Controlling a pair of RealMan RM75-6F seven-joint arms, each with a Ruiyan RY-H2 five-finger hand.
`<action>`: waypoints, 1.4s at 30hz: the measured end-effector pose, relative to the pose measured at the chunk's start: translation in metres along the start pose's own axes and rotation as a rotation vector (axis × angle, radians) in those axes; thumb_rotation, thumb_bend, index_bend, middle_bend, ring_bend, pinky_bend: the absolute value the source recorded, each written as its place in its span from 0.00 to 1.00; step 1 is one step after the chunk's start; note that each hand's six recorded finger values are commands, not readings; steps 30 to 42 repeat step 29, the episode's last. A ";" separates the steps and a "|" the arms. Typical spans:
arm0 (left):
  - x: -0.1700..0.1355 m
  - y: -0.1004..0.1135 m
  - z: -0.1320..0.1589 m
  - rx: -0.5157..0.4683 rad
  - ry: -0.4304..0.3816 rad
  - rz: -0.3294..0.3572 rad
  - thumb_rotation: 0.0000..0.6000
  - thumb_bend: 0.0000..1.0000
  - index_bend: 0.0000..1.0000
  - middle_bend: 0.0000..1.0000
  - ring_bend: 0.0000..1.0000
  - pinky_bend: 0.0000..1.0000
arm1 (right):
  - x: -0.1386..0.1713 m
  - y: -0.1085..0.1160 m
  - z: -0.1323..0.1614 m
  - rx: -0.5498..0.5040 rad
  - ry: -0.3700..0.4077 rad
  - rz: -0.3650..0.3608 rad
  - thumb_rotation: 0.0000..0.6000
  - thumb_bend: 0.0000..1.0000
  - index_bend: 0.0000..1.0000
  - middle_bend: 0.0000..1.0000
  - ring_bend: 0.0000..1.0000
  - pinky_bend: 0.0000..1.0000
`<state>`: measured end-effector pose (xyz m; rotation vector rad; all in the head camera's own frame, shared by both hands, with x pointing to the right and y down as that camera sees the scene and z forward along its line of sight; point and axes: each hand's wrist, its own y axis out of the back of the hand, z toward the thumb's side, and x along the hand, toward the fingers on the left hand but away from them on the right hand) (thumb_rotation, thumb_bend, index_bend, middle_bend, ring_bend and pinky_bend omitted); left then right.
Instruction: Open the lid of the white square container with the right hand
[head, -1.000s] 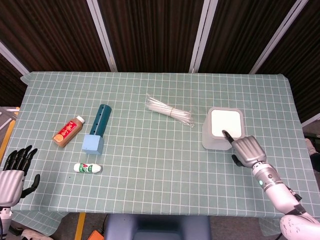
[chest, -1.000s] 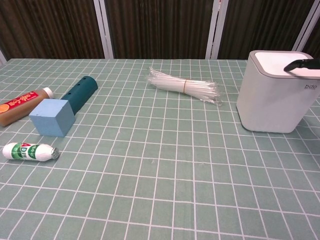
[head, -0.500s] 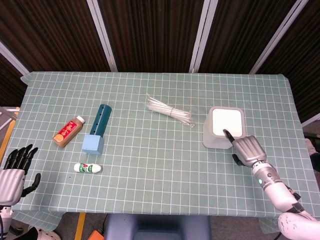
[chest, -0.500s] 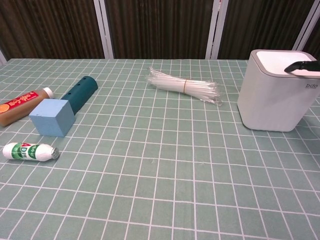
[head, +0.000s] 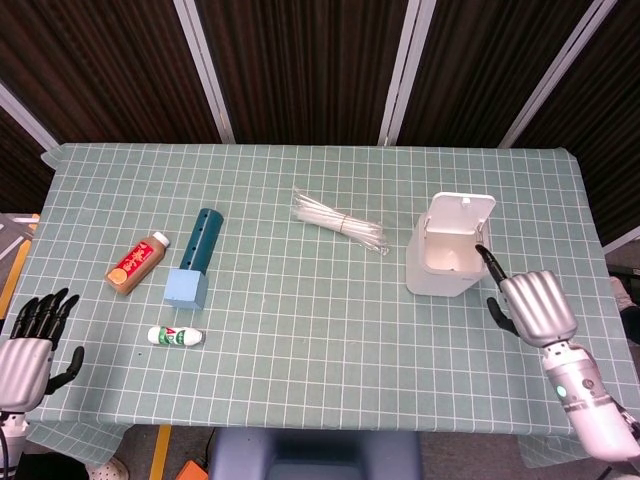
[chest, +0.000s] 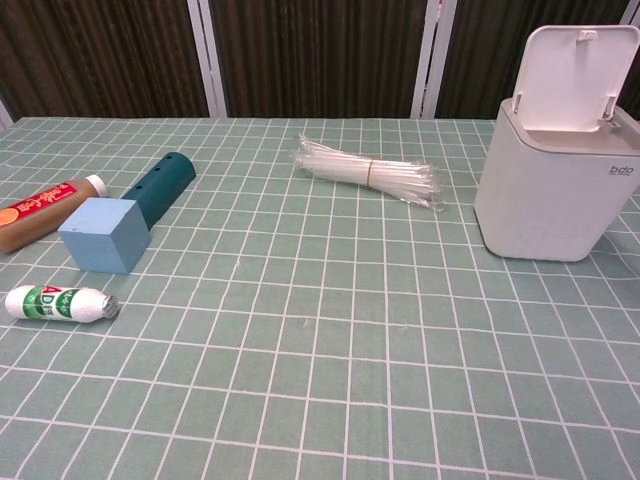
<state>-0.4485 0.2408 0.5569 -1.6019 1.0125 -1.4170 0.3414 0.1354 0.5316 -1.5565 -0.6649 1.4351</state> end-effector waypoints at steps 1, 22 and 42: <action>0.000 0.000 0.001 0.000 -0.002 0.003 1.00 0.48 0.00 0.00 0.00 0.06 | 0.005 0.002 -0.001 -0.002 -0.001 -0.024 0.93 0.55 0.00 0.95 0.92 0.84; 0.000 0.003 0.008 -0.006 -0.033 0.029 1.00 0.46 0.00 0.00 0.00 0.06 | 0.099 -0.070 -0.048 -0.179 -0.147 -0.086 0.90 0.31 0.00 0.00 0.00 0.00; -0.001 0.002 0.006 -0.001 -0.024 0.015 1.00 0.46 0.00 0.00 0.00 0.06 | 0.099 -0.071 -0.046 -0.171 -0.138 -0.064 0.90 0.31 0.00 0.00 0.00 0.00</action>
